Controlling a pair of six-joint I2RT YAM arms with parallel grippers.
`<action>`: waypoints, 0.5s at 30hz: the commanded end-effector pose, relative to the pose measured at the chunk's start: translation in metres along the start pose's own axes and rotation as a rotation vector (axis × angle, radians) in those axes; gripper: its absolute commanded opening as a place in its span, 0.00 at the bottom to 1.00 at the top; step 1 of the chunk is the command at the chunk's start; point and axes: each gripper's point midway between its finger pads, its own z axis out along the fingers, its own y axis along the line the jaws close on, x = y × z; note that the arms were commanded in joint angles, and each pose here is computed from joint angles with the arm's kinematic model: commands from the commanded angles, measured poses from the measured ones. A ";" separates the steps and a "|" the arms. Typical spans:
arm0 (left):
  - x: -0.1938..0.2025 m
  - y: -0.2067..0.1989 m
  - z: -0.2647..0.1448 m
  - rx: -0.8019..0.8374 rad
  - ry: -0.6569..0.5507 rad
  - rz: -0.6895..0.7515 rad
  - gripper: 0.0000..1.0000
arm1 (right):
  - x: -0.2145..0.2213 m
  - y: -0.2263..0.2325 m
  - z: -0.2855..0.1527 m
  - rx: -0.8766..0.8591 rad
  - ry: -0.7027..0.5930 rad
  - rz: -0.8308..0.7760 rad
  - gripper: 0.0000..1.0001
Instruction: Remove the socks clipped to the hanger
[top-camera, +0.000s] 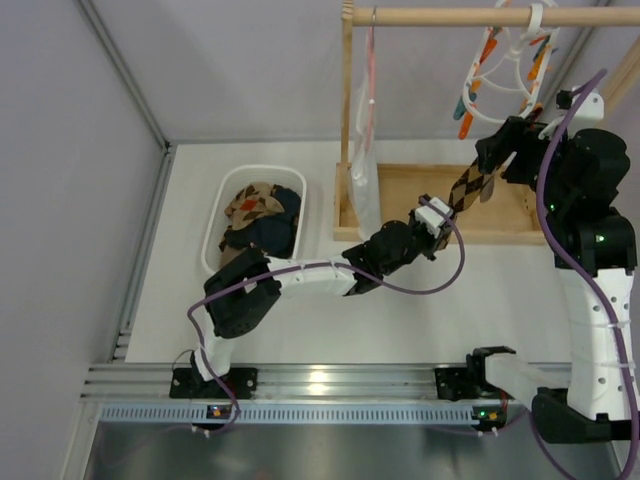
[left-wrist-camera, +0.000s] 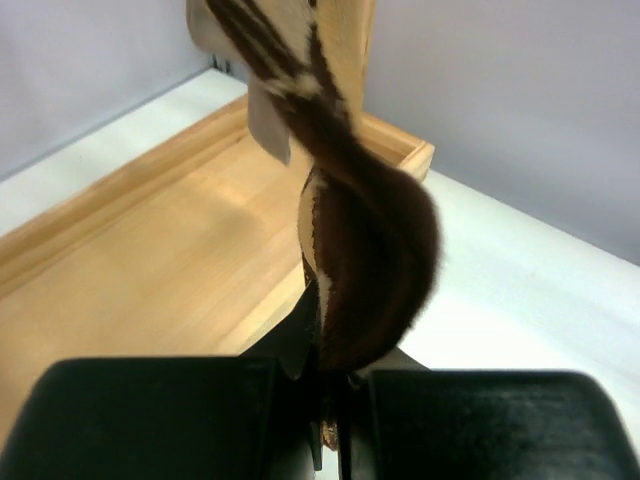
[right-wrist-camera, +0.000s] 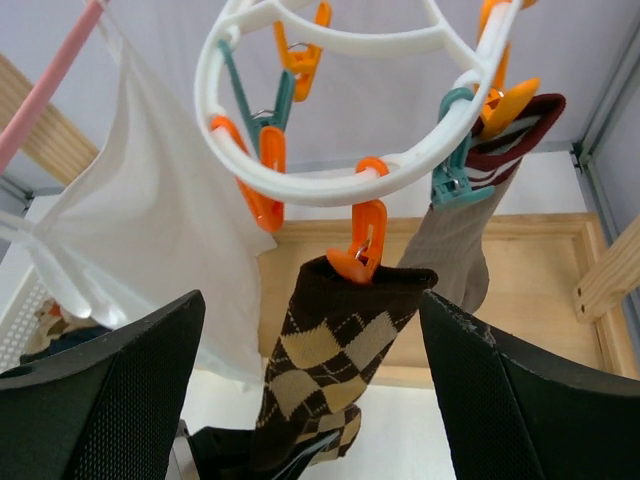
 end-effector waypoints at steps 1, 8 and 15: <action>-0.052 0.003 -0.019 -0.015 -0.111 -0.089 0.00 | -0.018 0.019 -0.018 -0.116 -0.089 -0.083 0.84; -0.058 0.018 -0.044 0.038 -0.095 -0.253 0.00 | -0.004 0.034 -0.002 -0.234 -0.048 -0.101 0.83; -0.067 0.028 -0.051 0.156 -0.070 -0.383 0.00 | -0.012 0.051 0.009 -0.336 -0.064 -0.122 0.83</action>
